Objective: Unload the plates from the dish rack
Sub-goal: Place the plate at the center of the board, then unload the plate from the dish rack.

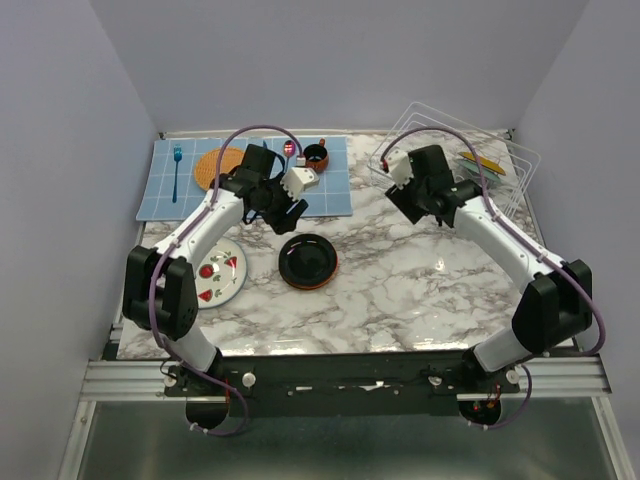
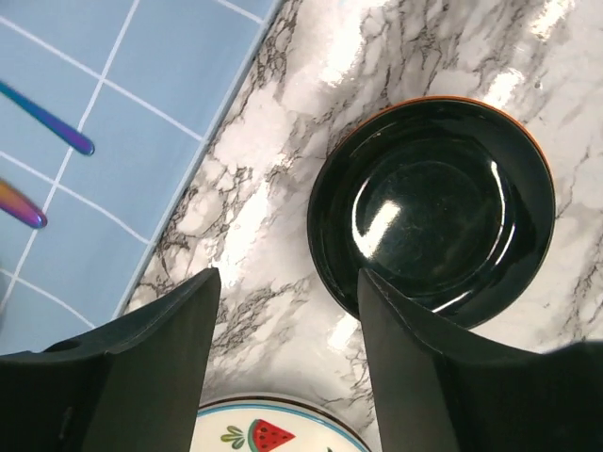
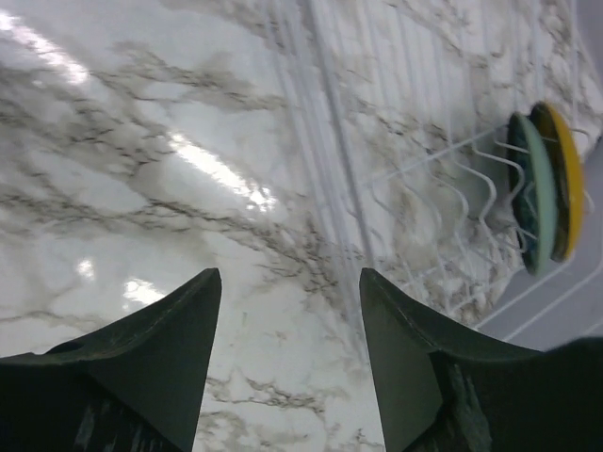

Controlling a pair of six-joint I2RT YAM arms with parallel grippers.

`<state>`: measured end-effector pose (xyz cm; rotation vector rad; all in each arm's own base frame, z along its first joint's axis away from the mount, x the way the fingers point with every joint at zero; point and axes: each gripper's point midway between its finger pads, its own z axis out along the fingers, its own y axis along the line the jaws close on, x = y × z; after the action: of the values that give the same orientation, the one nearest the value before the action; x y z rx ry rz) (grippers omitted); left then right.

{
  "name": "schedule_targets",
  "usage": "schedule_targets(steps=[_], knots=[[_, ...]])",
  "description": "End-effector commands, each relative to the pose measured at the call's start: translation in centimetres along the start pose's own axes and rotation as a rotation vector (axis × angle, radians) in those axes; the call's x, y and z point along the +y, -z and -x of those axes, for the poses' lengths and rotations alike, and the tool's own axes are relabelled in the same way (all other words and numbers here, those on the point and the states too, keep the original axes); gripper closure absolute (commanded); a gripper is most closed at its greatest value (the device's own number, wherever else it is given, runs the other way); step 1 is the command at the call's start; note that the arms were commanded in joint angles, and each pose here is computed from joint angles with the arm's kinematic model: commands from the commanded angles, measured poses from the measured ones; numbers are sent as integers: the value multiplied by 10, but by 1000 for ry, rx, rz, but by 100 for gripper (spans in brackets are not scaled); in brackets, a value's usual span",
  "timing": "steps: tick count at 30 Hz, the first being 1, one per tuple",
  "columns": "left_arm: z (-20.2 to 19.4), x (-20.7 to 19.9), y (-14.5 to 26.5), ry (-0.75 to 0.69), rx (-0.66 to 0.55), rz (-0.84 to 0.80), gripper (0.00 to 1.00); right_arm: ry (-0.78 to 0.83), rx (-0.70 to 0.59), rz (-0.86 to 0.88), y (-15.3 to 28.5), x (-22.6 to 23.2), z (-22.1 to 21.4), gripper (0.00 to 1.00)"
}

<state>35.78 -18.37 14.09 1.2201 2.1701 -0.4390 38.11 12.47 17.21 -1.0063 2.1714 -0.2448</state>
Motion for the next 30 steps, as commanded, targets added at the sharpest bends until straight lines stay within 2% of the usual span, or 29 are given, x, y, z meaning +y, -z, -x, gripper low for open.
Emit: schedule_targets(steps=[1,2,6,8,11,15,25,30], knots=[[15,29,8,30,-87,211,25,-68,38,-220,3,-87,-13,27],[13,29,10,33,-93,224,21,-76,38,-262,6,-103,-12,20],[22,36,17,38,-151,287,5,-89,80,-366,8,-155,-28,20],[23,37,19,45,-160,299,2,-91,120,-416,7,-176,-41,21],[24,39,19,54,-166,312,1,-39,175,-476,-1,-196,-54,23],[26,38,21,38,-182,313,1,-4,230,-469,-18,-198,-68,27],[16,40,16,21,-148,317,1,32,283,-474,-49,-211,-88,34],[16,41,14,25,-143,315,1,49,315,-482,-60,-217,-98,43]])
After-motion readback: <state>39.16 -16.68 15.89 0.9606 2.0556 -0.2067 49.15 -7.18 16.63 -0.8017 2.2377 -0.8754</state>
